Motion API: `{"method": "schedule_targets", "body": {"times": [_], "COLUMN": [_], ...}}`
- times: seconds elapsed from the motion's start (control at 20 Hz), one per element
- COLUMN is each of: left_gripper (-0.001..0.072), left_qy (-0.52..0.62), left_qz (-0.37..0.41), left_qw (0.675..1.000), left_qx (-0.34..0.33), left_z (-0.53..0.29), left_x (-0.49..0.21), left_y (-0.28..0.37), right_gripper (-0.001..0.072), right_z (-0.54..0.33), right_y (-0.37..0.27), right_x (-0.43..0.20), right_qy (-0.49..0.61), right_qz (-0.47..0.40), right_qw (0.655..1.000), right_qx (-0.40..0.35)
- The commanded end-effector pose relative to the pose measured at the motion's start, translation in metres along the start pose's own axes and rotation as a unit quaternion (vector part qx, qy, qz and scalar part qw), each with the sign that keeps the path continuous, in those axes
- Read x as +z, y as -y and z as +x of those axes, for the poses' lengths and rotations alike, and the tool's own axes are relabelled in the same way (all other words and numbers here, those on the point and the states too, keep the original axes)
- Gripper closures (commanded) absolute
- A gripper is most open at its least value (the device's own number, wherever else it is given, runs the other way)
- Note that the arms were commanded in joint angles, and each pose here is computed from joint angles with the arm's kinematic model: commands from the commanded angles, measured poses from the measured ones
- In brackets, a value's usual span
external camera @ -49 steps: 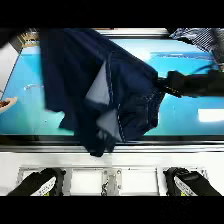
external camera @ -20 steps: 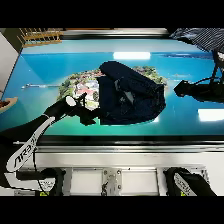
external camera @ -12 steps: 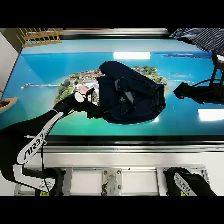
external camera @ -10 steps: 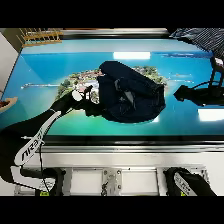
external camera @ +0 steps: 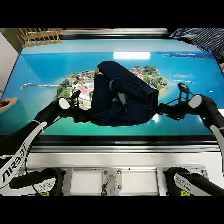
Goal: Fold the clothes and pants, and hang the long-sleeved shirts on hangers.
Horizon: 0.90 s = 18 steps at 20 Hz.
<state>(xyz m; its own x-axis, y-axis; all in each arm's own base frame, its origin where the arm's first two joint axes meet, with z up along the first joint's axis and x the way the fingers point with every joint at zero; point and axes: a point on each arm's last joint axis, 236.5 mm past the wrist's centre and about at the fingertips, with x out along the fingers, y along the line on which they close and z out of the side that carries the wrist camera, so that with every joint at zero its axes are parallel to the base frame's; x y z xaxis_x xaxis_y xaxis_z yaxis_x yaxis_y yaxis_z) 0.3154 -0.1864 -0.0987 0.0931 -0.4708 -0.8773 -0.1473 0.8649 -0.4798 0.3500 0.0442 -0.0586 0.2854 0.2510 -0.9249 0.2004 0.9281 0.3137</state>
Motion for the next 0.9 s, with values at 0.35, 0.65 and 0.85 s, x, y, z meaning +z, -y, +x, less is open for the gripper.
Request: {"method": "schedule_targets", "body": {"times": [0.35, 0.65, 0.85], "left_gripper": [0.0695, 0.0695, 0.0694], "left_qy": [0.000, 0.230, 0.448], "left_qz": [-0.005, 0.026, 0.153], "left_qw": [1.000, 0.969, 0.866], "left_qx": [0.006, -0.082, -0.163], "left_z": [0.001, -0.185, -0.422], "left_x": [-0.007, 0.095, 0.070], "left_y": [-0.009, 0.052, 0.160], "right_gripper": [0.0671, 0.0672, 0.0672], "right_z": [0.060, -0.087, -0.277], "right_y": [-0.025, -0.064, -0.153], "right_x": [0.000, 0.084, 0.096], "right_qy": [-0.003, 0.131, 0.295], "right_qz": [-0.023, -0.144, -0.182], "right_qw": [0.999, 0.981, 0.931], "right_qx": [0.022, 0.002, 0.111]}}
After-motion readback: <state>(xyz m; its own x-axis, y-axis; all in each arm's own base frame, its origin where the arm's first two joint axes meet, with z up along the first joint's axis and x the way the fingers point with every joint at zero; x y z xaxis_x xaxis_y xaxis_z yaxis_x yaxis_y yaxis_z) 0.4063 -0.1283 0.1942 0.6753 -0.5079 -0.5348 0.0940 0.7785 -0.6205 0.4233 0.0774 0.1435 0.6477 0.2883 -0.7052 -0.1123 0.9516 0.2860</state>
